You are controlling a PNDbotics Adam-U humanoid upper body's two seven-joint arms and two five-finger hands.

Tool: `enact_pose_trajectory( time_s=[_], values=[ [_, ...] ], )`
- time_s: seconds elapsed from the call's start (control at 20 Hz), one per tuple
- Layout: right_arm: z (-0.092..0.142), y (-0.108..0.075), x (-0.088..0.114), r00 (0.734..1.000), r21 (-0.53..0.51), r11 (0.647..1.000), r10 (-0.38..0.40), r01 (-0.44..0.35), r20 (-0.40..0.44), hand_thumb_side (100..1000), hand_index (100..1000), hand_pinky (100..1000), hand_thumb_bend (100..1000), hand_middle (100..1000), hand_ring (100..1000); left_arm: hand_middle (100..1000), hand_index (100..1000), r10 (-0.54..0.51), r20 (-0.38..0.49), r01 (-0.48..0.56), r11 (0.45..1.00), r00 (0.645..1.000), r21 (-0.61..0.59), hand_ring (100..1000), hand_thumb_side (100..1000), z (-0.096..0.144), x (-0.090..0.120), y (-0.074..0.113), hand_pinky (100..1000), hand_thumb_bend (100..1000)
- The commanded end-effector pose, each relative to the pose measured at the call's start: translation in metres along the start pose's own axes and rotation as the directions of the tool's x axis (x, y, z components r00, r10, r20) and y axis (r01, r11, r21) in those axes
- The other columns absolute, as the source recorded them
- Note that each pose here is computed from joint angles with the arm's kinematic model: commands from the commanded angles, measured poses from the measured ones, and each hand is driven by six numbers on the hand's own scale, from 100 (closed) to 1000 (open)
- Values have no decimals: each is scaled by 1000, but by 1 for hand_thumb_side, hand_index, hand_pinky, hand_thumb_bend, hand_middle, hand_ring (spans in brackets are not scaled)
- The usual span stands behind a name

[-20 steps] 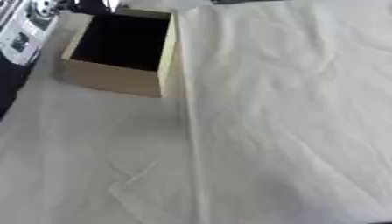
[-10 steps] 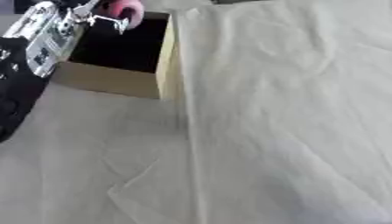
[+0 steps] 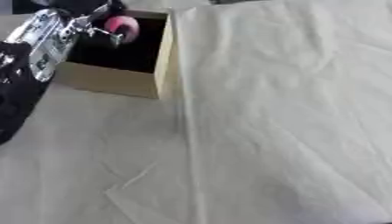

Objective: Pick up objects on the table and place them in the box.

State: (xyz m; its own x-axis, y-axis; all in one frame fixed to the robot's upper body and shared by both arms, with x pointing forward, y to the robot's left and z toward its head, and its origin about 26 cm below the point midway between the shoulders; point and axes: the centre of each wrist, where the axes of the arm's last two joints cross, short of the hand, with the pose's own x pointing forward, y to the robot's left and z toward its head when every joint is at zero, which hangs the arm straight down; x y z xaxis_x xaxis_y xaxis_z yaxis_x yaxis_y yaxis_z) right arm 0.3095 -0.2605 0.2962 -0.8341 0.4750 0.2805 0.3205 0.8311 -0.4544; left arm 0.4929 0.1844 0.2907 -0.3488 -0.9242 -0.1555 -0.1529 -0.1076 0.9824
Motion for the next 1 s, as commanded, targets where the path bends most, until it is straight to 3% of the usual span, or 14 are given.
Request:
enact_pose_trajectory(
  time_s=[0.05,0.1,0.15,0.25,0.35,0.7,1.0],
  values=[
    [-4,-6,5,1000,-12,1000,8,-7,24,927,834,884,100,677,773,682,816,5,-10,-5,1000,1000,-26,725,308,1,-6,11,640,289],
    [-4,-6,5,1000,-12,1000,7,-7,23,927,834,884,100,676,772,706,834,0,-14,-1,999,1000,-35,748,333,2,-6,12,660,335],
    [-4,-6,5,1000,-12,1000,7,-7,23,927,834,884,100,676,773,766,877,-8,-22,7,999,1000,-36,801,404,2,-6,14,701,466],
    [-4,-6,4,1000,-12,1000,7,-6,21,927,834,884,100,676,773,789,892,-26,-40,25,999,999,-34,827,464,4,-7,16,738,573],
    [-4,-6,4,1000,-13,1000,7,-6,20,926,834,884,100,676,773,794,895,-40,-53,38,999,998,-27,831,489,4,-7,18,744,613],
    [-3,-6,4,1000,-13,1000,5,-4,18,925,834,884,100,676,774,794,893,-62,-82,63,998,995,20,832,499,6,-7,22,741,600],
    [-3,-6,4,1000,-13,1000,7,-7,14,925,835,884,100,677,775,744,857,-36,-51,43,989,998,140,776,474,13,0,44,660,457]
  ],
)
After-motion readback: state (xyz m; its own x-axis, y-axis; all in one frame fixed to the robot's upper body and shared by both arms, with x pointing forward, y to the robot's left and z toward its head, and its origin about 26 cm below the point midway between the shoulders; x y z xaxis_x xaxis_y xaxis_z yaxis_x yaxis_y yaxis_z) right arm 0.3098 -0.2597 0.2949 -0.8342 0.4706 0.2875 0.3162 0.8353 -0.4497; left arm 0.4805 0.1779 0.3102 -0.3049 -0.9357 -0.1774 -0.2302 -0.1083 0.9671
